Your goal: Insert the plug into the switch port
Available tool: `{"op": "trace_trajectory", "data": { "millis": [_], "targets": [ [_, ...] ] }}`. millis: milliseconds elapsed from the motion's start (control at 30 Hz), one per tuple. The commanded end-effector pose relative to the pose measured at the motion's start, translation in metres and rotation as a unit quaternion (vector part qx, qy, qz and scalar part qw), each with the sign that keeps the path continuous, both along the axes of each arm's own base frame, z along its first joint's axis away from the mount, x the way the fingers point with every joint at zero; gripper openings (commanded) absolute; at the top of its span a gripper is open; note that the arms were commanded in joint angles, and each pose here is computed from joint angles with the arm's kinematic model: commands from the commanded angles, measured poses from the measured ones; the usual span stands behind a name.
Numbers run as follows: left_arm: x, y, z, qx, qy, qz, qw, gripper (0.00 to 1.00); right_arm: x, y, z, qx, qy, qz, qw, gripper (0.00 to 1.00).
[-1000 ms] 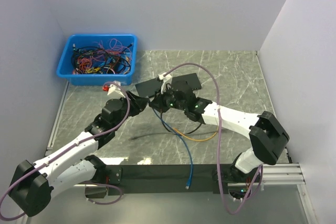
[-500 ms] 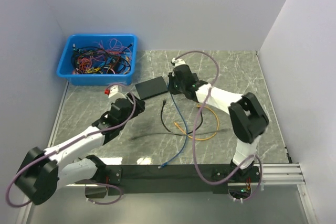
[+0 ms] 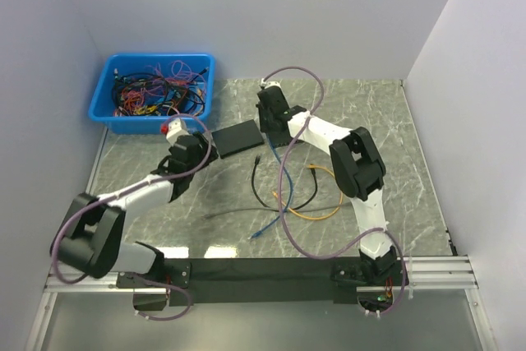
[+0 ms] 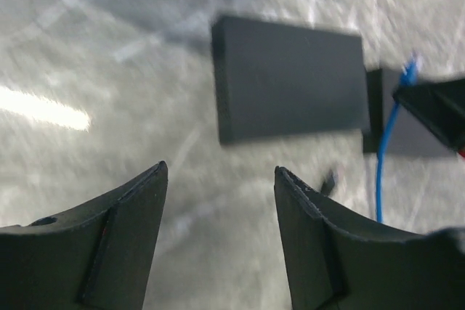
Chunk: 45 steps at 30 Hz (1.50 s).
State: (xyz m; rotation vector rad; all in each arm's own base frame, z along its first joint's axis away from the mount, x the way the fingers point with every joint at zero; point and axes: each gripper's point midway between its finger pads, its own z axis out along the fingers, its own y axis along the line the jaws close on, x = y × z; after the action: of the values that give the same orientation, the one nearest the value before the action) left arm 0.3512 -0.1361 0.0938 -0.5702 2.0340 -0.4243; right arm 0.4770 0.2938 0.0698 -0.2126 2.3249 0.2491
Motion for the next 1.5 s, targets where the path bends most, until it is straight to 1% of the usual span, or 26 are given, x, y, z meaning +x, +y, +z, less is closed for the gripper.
{"op": "trace_trajectory", "data": {
  "millis": [0,33,267,333,400,633,933,1033,1233,1333,1400,1433,1467],
  "targets": [
    [0.033,-0.004,0.022,-0.018,-0.038,-0.016,0.999,0.65,0.015,-0.004,0.011,-0.025,-0.014,-0.009,1.0,0.0],
    [0.037,-0.004,0.021,-0.018,-0.037,-0.016,0.999,0.64,0.016,-0.005,0.003,-0.032,-0.008,-0.009,0.999,0.0],
    [0.06,-0.017,-0.001,-0.042,-0.026,-0.033,0.998,0.59,0.03,-0.005,-0.003,-0.07,-0.005,-0.008,0.997,0.0],
    [0.063,-0.018,-0.013,-0.04,-0.016,-0.032,0.999,0.58,0.029,-0.004,-0.012,-0.076,0.007,-0.001,0.997,0.0],
    [0.067,-0.018,-0.021,-0.038,-0.008,-0.03,0.999,0.57,0.031,0.001,-0.011,-0.074,0.008,0.007,0.997,0.0],
    [0.078,-0.019,-0.032,-0.04,-0.005,-0.037,0.999,0.56,0.021,0.02,-0.029,-0.092,0.023,0.035,0.995,0.0],
    [0.082,-0.029,-0.039,-0.054,0.001,-0.054,0.997,0.55,0.003,0.045,-0.033,-0.106,0.026,0.067,0.992,0.0],
    [0.079,-0.035,-0.038,-0.072,-0.001,-0.066,0.995,0.54,-0.007,0.057,-0.032,-0.101,0.024,0.085,0.991,0.0],
    [0.058,-0.051,-0.044,-0.125,0.013,-0.086,0.988,0.5,-0.027,0.082,-0.022,-0.089,0.008,0.109,0.99,0.0],
    [0.033,-0.05,-0.055,-0.133,0.034,-0.083,0.987,0.49,-0.049,0.098,-0.026,-0.087,0.013,0.128,0.988,0.0],
    [0.021,-0.051,-0.05,-0.138,0.034,-0.088,0.986,0.49,-0.058,0.104,-0.027,-0.086,0.015,0.135,0.987,0.0],
    [0.008,-0.046,-0.059,-0.134,0.049,-0.086,0.986,0.49,-0.063,0.108,-0.026,-0.085,0.015,0.139,0.987,0.0],
    [0.0,-0.042,-0.055,-0.134,0.051,-0.082,0.986,0.49,-0.075,0.111,-0.033,-0.089,0.021,0.146,0.985,0.0]
  ]
}}
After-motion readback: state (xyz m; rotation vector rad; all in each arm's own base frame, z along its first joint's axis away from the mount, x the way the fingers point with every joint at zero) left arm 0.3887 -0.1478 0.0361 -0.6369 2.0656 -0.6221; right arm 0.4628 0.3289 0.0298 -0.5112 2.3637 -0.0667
